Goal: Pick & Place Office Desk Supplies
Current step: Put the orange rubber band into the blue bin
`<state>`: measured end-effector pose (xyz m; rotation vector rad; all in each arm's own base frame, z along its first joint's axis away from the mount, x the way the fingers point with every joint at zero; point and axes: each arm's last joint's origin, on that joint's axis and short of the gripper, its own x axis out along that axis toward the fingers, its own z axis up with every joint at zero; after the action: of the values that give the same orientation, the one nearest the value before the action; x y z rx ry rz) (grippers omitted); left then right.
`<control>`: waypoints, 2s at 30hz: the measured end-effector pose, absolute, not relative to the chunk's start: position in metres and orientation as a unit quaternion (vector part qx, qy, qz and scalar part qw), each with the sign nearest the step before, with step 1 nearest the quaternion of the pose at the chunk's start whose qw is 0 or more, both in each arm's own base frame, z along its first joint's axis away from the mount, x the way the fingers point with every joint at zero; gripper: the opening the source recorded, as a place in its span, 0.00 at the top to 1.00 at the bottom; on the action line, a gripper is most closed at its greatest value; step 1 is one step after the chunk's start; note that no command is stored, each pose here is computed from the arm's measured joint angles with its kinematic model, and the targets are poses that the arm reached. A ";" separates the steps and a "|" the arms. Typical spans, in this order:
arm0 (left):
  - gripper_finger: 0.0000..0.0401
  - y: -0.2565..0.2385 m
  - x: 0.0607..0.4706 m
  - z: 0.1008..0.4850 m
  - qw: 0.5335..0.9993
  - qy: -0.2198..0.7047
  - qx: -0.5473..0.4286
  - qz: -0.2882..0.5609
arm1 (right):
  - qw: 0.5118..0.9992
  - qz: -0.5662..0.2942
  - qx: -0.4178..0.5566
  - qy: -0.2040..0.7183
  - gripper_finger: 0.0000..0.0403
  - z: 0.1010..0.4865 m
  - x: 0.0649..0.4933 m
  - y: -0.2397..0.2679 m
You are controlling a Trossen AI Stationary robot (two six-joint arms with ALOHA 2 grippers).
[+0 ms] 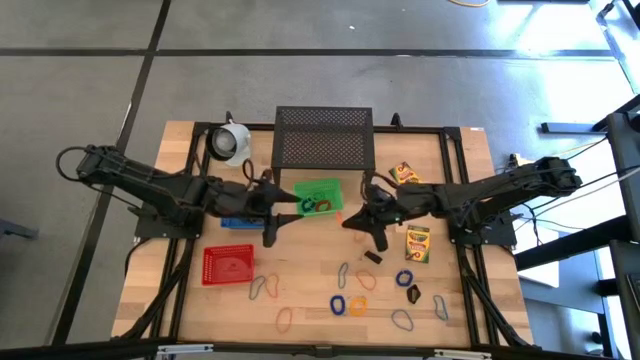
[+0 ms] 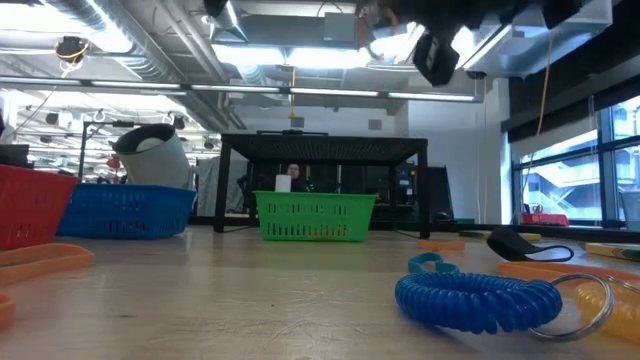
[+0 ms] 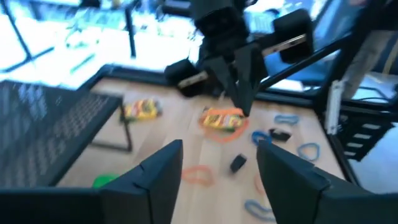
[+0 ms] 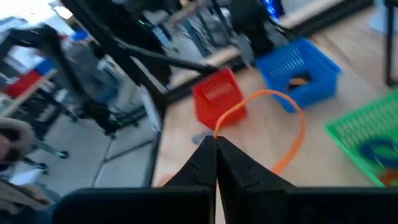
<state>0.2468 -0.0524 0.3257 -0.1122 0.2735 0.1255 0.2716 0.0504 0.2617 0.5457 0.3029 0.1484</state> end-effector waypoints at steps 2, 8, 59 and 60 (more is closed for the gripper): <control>0.46 -0.052 0.252 0.327 0.991 0.119 -0.037 0.046 | 0.952 0.087 0.263 0.128 0.99 0.266 0.273 0.051; 0.45 -0.055 0.276 0.328 0.997 0.051 0.050 0.005 | 0.953 0.124 0.259 0.100 0.99 0.273 0.274 0.051; 0.99 -0.037 0.304 0.281 0.985 0.168 -0.023 0.044 | 0.924 0.165 0.295 0.179 0.49 0.277 0.255 0.038; 0.99 -0.037 0.298 0.282 0.981 0.184 -0.030 0.059 | 0.923 0.161 0.293 0.189 0.48 0.277 0.251 0.037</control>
<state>0.2982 -0.0373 0.2815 -0.0614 0.3701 0.1180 0.2506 0.0371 0.2773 0.6025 0.3873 0.3308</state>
